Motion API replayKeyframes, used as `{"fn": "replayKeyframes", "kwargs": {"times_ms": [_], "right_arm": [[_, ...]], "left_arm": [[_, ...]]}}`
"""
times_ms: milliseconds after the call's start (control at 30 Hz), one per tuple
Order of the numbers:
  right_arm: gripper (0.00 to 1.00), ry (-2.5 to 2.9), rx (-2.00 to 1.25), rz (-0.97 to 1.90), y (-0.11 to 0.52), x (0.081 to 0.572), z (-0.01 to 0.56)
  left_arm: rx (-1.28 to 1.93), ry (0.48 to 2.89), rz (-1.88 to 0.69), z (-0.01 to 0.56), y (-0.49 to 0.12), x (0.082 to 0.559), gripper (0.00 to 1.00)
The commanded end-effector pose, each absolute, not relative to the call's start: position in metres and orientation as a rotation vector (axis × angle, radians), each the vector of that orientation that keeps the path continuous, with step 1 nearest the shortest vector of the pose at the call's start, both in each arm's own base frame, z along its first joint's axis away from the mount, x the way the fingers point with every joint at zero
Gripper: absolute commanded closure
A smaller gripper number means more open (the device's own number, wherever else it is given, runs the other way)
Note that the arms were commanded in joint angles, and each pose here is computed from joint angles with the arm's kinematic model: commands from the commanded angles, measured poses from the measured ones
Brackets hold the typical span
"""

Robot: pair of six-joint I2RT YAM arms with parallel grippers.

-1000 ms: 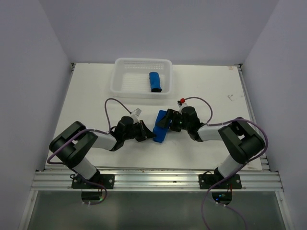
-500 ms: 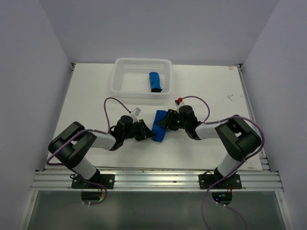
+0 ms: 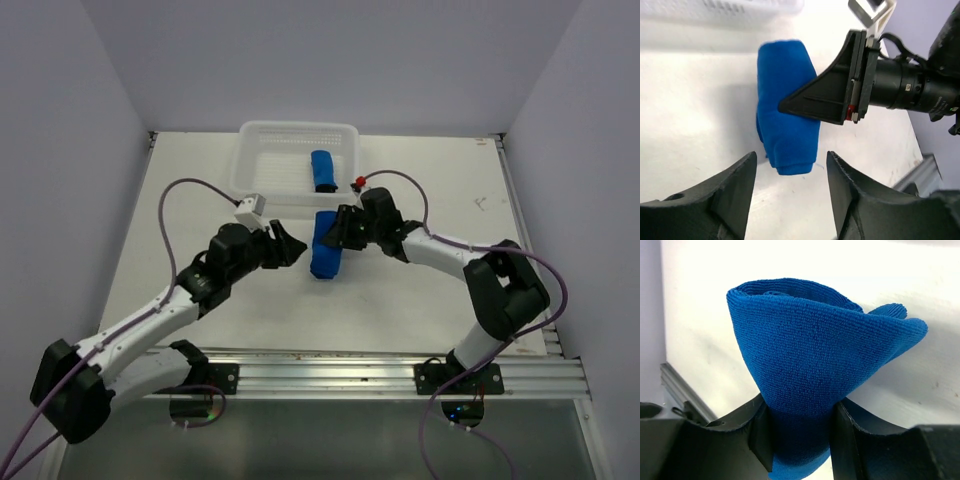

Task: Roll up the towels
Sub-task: Place the rolled towel into the container

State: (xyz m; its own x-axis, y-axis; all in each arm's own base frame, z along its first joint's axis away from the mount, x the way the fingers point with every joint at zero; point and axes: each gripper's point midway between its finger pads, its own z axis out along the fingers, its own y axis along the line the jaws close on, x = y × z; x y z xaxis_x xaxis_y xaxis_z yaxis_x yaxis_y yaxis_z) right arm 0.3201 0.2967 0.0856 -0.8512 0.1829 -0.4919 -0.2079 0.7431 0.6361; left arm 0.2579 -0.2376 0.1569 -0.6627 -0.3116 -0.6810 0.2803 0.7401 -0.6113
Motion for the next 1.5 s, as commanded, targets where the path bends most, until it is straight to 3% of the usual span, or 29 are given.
{"fn": "replayKeyframes", "kwargs": {"times_ms": [0, 233, 267, 333, 367, 400, 433, 467, 500, 633, 767, 1200, 1267, 1300, 1400, 1467], "right_arm": [[0.74, 2.357, -0.139, 1.009, 0.309, 0.324, 0.144], [0.77, 2.325, -0.217, 1.107, 0.346, 0.356, 0.218], [0.77, 2.242, -0.241, 1.136, 0.356, 0.370, 0.255], [0.77, 2.268, -0.241, 1.130, 0.368, 0.389, 0.252], [0.77, 2.188, -0.251, 1.147, 0.375, 0.407, 0.285], [0.77, 2.177, -0.250, 1.152, 0.380, 0.417, 0.290], [0.77, 2.257, -0.228, 1.144, 0.389, 0.434, 0.256], [0.77, 2.161, -0.245, 1.195, 0.396, 0.450, 0.292], [0.77, 2.160, -0.218, 1.232, 0.401, 0.459, 0.292], [0.77, 2.096, -0.112, 1.425, 0.420, 0.512, 0.269], [0.77, 2.124, -0.013, 1.408, 0.419, 0.543, 0.215], [0.73, 2.224, 0.062, 1.207, 0.398, 0.569, 0.144], [0.70, 2.241, 0.073, 1.212, 0.398, 0.569, 0.135], [0.58, 2.248, 0.077, 1.213, 0.398, 0.569, 0.131], [0.36, 2.264, 0.090, 1.206, 0.395, 0.570, 0.122], [0.30, 2.269, 0.096, 1.202, 0.393, 0.571, 0.120]], "left_arm": [[-0.070, 2.013, -0.576, 0.194, -0.178, 0.270, 0.38], [-0.083, 1.916, -0.397, 0.233, -0.143, 0.274, 0.36], [-0.089, 1.915, -0.395, 0.234, -0.142, 0.274, 0.36], [-0.098, 1.912, -0.400, 0.236, -0.142, 0.274, 0.35], [-0.099, 1.914, -0.400, 0.237, -0.142, 0.274, 0.35], [-0.094, 1.927, -0.395, 0.236, -0.142, 0.273, 0.35], [-0.095, 1.923, -0.391, 0.240, -0.141, 0.273, 0.35], [-0.089, 1.927, -0.382, 0.240, -0.140, 0.272, 0.35], [-0.091, 1.931, -0.362, 0.240, -0.136, 0.271, 0.35], [-0.107, 1.907, -0.308, 0.248, -0.123, 0.269, 0.35], [-0.106, 1.897, -0.259, 0.251, -0.114, 0.267, 0.35], [-0.069, 1.925, -0.231, 0.235, -0.118, 0.273, 0.35], [-0.062, 1.925, -0.235, 0.235, -0.119, 0.274, 0.35], [-0.059, 1.929, -0.236, 0.234, -0.120, 0.274, 0.35], [-0.049, 1.937, -0.236, 0.231, -0.122, 0.274, 0.35], [-0.046, 1.940, -0.236, 0.229, -0.122, 0.275, 0.34]]}}
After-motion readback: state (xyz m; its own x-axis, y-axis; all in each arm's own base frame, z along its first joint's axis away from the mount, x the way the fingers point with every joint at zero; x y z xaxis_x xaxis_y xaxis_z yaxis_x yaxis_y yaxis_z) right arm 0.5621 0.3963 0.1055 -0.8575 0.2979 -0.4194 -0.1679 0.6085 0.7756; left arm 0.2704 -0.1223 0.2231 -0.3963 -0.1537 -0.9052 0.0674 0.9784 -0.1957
